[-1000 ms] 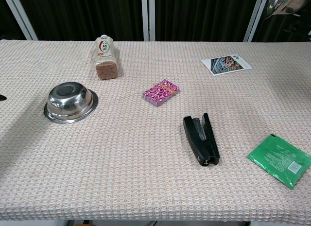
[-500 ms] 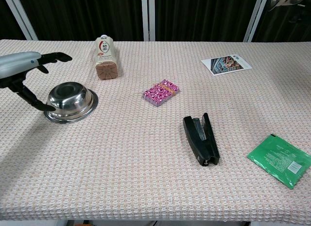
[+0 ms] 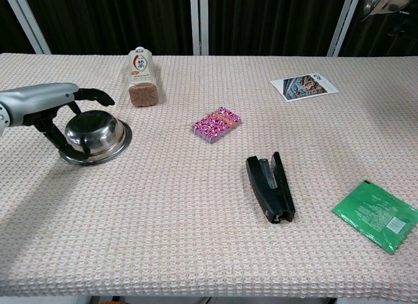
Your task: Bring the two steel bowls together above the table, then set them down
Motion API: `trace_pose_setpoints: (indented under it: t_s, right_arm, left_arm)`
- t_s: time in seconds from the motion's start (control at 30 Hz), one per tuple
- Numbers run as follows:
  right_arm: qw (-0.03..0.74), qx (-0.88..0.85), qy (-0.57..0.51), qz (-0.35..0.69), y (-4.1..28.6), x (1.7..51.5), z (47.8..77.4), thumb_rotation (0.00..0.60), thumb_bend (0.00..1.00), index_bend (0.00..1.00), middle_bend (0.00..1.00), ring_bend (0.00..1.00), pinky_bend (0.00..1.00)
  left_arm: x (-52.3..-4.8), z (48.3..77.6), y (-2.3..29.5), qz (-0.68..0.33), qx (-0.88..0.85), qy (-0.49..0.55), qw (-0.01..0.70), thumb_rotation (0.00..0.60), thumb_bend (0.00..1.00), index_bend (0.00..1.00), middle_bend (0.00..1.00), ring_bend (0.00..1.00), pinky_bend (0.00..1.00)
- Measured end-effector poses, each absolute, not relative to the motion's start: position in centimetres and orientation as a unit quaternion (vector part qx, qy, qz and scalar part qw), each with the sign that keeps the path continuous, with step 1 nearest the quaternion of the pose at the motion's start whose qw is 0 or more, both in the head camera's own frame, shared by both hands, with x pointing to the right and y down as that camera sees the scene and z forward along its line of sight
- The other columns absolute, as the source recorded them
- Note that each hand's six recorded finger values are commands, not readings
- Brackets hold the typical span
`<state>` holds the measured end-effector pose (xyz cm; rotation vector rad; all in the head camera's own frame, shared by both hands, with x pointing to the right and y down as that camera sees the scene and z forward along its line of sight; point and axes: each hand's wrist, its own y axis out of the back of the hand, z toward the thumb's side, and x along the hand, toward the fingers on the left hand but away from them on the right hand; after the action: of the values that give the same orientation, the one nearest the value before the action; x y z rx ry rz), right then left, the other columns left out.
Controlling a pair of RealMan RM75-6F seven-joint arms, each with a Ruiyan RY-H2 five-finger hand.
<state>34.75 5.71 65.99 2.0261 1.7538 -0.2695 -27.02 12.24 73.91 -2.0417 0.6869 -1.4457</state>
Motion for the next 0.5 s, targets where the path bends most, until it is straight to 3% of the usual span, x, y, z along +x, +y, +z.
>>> trace_pose_setpoints:
  t_s: [0.2,0.37,0.5]
  right_arm:
    - [0.223,0.732,0.635,-0.102,5.86,34.91,66.16,0.6,0.25,0.79,0.59,0.56,0.63]
    - [0.224,0.733,0.634,-0.105,5.87,34.8,66.35,0.6,0.26,0.79,0.59,0.56,0.63]
    - [0.223,0.732,0.635,-0.105,5.77,34.88,66.33,0.6,0.27,0.79,0.59,0.56,0.63]
  left_arm:
    - [-26.48,74.19,11.55,-0.534,-0.759,0.257,0.27,0.6,0.0,0.18,0.18,0.16,0.38]
    - [-26.3,74.41,11.35,-0.535,-0.76,0.25,0.27,0.6,0.08,0.32,0.27,0.24,0.47]
    - [-26.45,74.59,11.5,-0.541,-0.762,0.237,0.266,0.6,0.12,0.37,0.35,0.29,0.5]
